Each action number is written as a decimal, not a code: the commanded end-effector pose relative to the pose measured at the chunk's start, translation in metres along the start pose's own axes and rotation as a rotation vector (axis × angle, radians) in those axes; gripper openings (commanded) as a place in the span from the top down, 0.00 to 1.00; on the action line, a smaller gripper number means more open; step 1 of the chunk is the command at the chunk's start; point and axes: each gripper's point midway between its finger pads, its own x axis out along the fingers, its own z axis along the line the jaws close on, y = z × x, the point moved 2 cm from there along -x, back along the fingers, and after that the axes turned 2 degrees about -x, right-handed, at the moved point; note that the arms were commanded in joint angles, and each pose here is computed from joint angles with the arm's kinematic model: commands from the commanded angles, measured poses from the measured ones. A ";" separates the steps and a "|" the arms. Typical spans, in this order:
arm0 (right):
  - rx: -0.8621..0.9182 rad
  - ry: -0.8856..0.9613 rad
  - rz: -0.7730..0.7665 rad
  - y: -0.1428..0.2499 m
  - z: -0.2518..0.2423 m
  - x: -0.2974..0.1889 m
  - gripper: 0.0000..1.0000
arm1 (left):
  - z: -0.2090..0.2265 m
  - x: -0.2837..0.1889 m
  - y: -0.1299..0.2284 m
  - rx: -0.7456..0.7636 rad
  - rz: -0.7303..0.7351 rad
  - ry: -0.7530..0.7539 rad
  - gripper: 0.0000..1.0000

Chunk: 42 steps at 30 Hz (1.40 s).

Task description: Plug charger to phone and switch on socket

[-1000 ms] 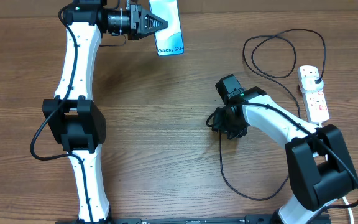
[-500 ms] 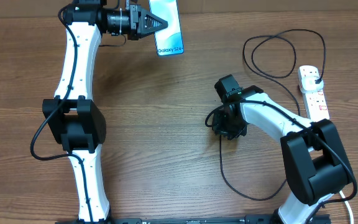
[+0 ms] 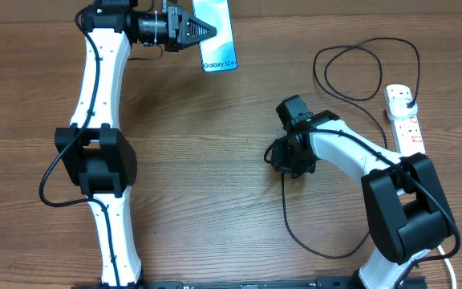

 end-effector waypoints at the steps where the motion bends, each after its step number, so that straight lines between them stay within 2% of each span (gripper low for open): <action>1: 0.006 0.060 0.092 0.018 -0.015 0.023 0.63 | -0.030 -0.006 -0.001 0.080 -0.007 0.031 0.96; 4: 0.007 0.068 0.106 0.021 -0.016 0.022 0.64 | -0.030 -0.006 -0.001 0.080 -0.007 0.031 0.96; 7: 0.005 0.065 0.102 0.020 -0.016 0.022 0.73 | -0.030 -0.006 -0.001 0.080 -0.007 0.031 0.96; 14: 0.004 0.065 0.102 0.020 -0.016 0.022 0.78 | -0.030 -0.006 -0.001 0.078 -0.007 0.031 0.96; 20: 0.005 0.065 0.102 0.020 -0.016 0.022 0.88 | -0.030 -0.006 -0.001 0.078 -0.006 0.031 0.96; 22: 0.004 0.064 0.100 0.020 -0.015 0.022 0.96 | -0.030 -0.006 -0.001 0.078 -0.006 0.032 0.96; 26: 0.002 0.028 0.083 0.013 -0.008 0.019 0.96 | -0.036 -0.006 0.000 0.085 0.003 0.072 0.96; 30: -0.121 -0.141 0.062 0.003 0.025 -0.002 0.96 | -0.067 -0.012 0.006 0.206 0.039 0.275 0.96; 33: -0.226 -0.311 0.030 -0.005 0.054 -0.033 0.96 | -0.068 -0.012 0.005 0.210 0.041 0.284 0.96; 38: -0.498 -0.726 -0.018 0.004 0.102 -0.102 0.96 | -0.068 -0.012 0.005 0.211 0.041 0.285 0.96; 42: -0.667 -1.023 -0.056 0.018 0.119 -0.145 0.96 | -0.069 -0.010 0.007 0.107 0.060 0.284 0.96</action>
